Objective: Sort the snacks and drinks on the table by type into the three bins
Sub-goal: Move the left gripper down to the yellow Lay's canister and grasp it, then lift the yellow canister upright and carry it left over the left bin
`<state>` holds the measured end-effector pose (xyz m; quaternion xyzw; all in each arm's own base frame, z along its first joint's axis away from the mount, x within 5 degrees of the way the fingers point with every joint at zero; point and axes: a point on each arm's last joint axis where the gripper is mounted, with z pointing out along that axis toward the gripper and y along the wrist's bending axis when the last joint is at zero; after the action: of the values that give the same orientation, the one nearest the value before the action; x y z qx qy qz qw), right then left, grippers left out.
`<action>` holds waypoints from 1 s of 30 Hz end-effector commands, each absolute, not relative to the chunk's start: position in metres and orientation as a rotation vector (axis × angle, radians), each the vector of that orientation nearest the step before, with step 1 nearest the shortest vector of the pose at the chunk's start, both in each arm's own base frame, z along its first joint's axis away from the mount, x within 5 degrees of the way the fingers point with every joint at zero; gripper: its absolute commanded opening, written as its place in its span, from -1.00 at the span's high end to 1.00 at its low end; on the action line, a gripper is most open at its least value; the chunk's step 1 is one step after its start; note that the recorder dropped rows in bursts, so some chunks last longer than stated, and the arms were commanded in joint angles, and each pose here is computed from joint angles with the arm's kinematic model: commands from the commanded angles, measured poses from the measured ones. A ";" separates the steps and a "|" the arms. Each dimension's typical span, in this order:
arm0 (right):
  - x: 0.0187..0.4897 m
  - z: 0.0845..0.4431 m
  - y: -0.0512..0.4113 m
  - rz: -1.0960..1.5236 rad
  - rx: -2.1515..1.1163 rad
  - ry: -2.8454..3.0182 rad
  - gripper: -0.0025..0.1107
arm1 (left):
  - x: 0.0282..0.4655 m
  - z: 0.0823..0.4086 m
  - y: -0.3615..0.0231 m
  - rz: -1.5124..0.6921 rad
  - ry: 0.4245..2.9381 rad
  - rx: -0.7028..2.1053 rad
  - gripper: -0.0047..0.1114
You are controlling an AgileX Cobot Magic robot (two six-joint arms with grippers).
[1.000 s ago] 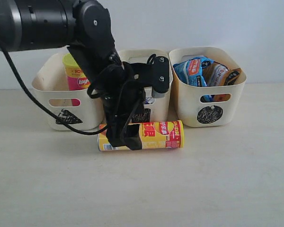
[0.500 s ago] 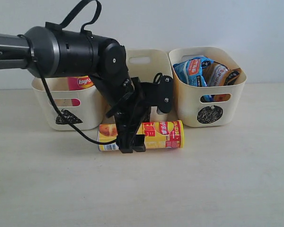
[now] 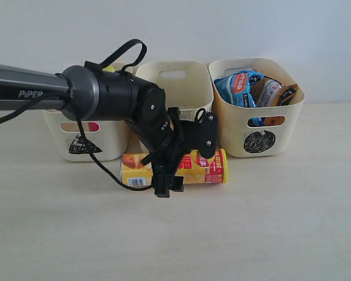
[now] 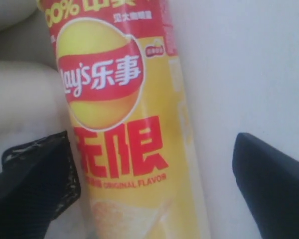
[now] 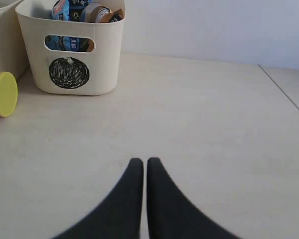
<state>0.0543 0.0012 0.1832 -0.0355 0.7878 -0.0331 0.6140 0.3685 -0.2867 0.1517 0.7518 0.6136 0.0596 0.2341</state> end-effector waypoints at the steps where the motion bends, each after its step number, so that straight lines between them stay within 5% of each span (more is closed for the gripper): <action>1: 0.054 0.184 0.001 -0.077 -0.075 1.802 0.96 | 0.369 0.139 -0.292 0.170 1.658 2.066 -0.48; 6: 0.054 0.184 0.001 -0.077 -0.075 1.802 0.96 | 0.369 0.125 -0.292 0.163 1.674 2.087 -0.31; 14: 0.054 0.186 0.001 -0.079 -0.073 1.788 0.96 | 0.367 0.124 -0.290 0.141 1.744 2.064 0.84; 30: 0.054 0.186 0.001 -0.079 -0.073 1.788 0.96 | 0.344 0.190 -0.282 -0.047 1.958 1.920 0.84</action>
<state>0.0545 0.0011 0.1838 -0.0344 0.7860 -0.0331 0.6164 0.3537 -0.2791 0.1705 0.7040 0.6846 0.0147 0.1884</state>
